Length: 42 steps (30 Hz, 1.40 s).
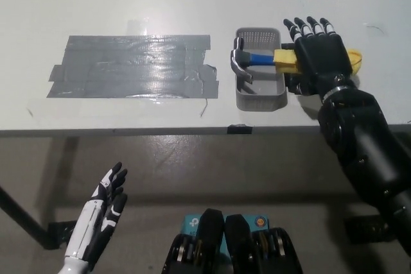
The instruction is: The robot picks the hammer with right hand and hits the black area on the desk and places it back.
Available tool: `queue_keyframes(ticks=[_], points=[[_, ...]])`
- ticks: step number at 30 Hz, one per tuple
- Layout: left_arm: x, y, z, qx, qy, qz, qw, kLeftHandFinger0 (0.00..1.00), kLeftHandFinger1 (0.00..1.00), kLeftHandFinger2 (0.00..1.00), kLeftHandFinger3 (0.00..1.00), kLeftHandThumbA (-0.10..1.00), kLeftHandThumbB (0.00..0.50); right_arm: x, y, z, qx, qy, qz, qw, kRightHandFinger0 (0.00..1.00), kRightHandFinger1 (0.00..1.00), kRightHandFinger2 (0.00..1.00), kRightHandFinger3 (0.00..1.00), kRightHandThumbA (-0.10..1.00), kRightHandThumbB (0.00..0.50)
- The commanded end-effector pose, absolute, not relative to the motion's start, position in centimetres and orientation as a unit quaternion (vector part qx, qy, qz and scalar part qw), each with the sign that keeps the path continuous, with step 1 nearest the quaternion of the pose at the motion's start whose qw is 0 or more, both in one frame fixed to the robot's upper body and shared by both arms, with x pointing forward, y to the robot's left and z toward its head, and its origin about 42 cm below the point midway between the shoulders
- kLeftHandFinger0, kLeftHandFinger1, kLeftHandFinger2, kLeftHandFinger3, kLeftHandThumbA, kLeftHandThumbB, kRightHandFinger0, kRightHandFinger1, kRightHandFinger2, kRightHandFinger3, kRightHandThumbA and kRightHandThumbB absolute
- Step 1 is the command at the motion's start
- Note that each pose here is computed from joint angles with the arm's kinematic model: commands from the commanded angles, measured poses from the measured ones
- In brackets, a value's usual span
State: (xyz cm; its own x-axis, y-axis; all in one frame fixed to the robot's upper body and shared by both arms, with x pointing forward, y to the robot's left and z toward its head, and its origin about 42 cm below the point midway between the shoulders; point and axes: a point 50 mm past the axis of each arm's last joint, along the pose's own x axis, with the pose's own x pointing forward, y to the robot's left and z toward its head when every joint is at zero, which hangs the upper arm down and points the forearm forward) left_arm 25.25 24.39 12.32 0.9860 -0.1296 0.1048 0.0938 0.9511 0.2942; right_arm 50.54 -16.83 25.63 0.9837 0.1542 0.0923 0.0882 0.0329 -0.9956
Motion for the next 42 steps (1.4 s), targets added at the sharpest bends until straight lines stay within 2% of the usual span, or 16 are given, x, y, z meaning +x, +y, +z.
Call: queue_keyframes(ticks=[1, 24, 26, 27, 28, 29, 30, 31, 33, 34, 35, 37, 38, 39, 40, 42], points=[[25.4, 24.3, 13.7, 0.149, -0.096, -0.067, 0.982, 1.00, 1.00, 1.00, 1.00, 0.93, 0.059, 51.8, -15.8, 29.4, -0.694, -0.125, -0.013, 0.709, 1.00, 1.00, 1.00, 1.00, 1.00, 0.500], [25.5, 24.3, 14.2, 0.149, -0.099, -0.070, 0.981, 0.97, 1.00, 1.00, 1.00, 0.92, 0.050, 53.4, -16.2, 27.9, -0.705, -0.089, -0.009, 0.704, 1.00, 1.00, 1.00, 1.00, 1.00, 0.500], [25.5, 24.4, 14.2, 0.148, -0.101, -0.070, 0.981, 0.96, 1.00, 1.00, 1.00, 0.93, 0.048, 53.6, -16.1, 27.8, -0.705, -0.107, -0.030, 0.700, 1.00, 1.00, 1.00, 1.00, 0.98, 0.482], [25.5, 24.4, 14.2, 0.148, -0.103, -0.070, 0.981, 0.95, 1.00, 1.00, 1.00, 0.92, 0.042, 53.6, -16.1, 27.7, -0.705, -0.135, -0.044, 0.695, 1.00, 1.00, 1.00, 1.00, 0.87, 0.418], [25.5, 24.4, 14.2, 0.146, -0.102, -0.071, 0.982, 0.95, 1.00, 1.00, 1.00, 0.92, 0.048, 53.6, -16.1, 27.4, -0.687, -0.201, -0.073, 0.694, 0.68, 0.51, 0.61, 0.71, 0.50, 0.364], [25.5, 24.4, 14.2, 0.145, -0.101, -0.072, 0.982, 0.95, 1.00, 1.00, 1.00, 0.92, 0.049, 53.5, -16.3, 26.9, -0.680, -0.224, -0.086, 0.692, 0.34, 0.31, 0.42, 0.50, 0.28, 0.313], [25.4, 24.4, 14.2, 0.144, -0.100, -0.072, 0.982, 0.95, 1.00, 1.00, 1.00, 0.92, 0.051, 53.4, -16.5, 26.3, -0.671, -0.261, -0.105, 0.686, 0.08, 0.10, 0.20, 0.30, 0.02, 0.255], [25.5, 24.4, 14.2, 0.144, -0.101, -0.072, 0.982, 0.95, 1.00, 1.00, 1.00, 0.93, 0.051, 53.4, -16.7, 25.9, -0.665, -0.282, -0.112, 0.682, 0.00, 0.04, 0.27, 0.25, -0.10, 0.269], [25.5, 24.4, 14.2, 0.145, -0.101, -0.072, 0.982, 0.94, 1.00, 1.00, 1.00, 0.93, 0.051, 53.4, -16.9, 25.5, -0.658, -0.300, -0.116, 0.681, 0.00, 0.16, 0.58, 0.47, -0.10, 0.231], [25.6, 24.5, 14.3, 0.144, -0.101, -0.072, 0.982, 0.94, 1.00, 1.00, 1.00, 0.93, 0.051, 53.4, -17.1, 25.5, -0.646, -0.314, -0.116, 0.687, 0.00, 0.23, 0.66, 0.63, -0.10, 0.238], [25.6, 24.5, 14.3, 0.147, -0.100, -0.071, 0.981, 0.93, 1.00, 1.00, 1.00, 0.94, 0.059, 53.2, -17.2, 25.6, -0.635, -0.321, -0.114, 0.693, 0.00, 0.28, 0.69, 0.74, -0.10, 0.220], [25.7, 24.6, 14.3, 0.147, -0.100, -0.072, 0.981, 0.92, 1.00, 1.00, 1.00, 0.95, 0.062, 53.2, -17.2, 25.7, -0.629, -0.330, -0.111, 0.695, 0.00, 0.30, 0.71, 0.76, -0.10, 0.219], [25.7, 24.6, 14.3, 0.147, -0.101, -0.073, 0.981, 0.92, 1.00, 1.00, 1.00, 0.95, 0.058, 53.2, -17.3, 25.8, -0.625, -0.337, -0.113, 0.695, 0.00, 0.28, 0.70, 0.89, -0.10, 0.238], [25.8, 24.6, 14.3, 0.147, -0.103, -0.074, 0.981, 0.92, 1.00, 1.00, 1.00, 0.95, 0.058, 53.2, -17.3, 26.0, -0.620, -0.342, -0.113, 0.697, 0.00, 0.12, 0.50, 0.78, -0.10, 0.235], [25.9, 24.6, 14.2, 0.147, -0.105, -0.074, 0.981, 0.91, 1.00, 1.00, 1.00, 0.94, 0.047, 53.2, -17.4, 26.0, -0.617, -0.343, -0.114, 0.699, 0.00, 0.01, 0.34, 0.61, -0.10, 0.230], [25.9, 24.6, 14.3, 0.147, -0.105, -0.075, 0.981, 0.89, 1.00, 1.00, 1.00, 0.94, 0.047, 53.2, -17.5, 26.1, -0.612, -0.343, -0.113, 0.704, 0.00, 0.00, 0.22, 0.41, -0.10, 0.204]])
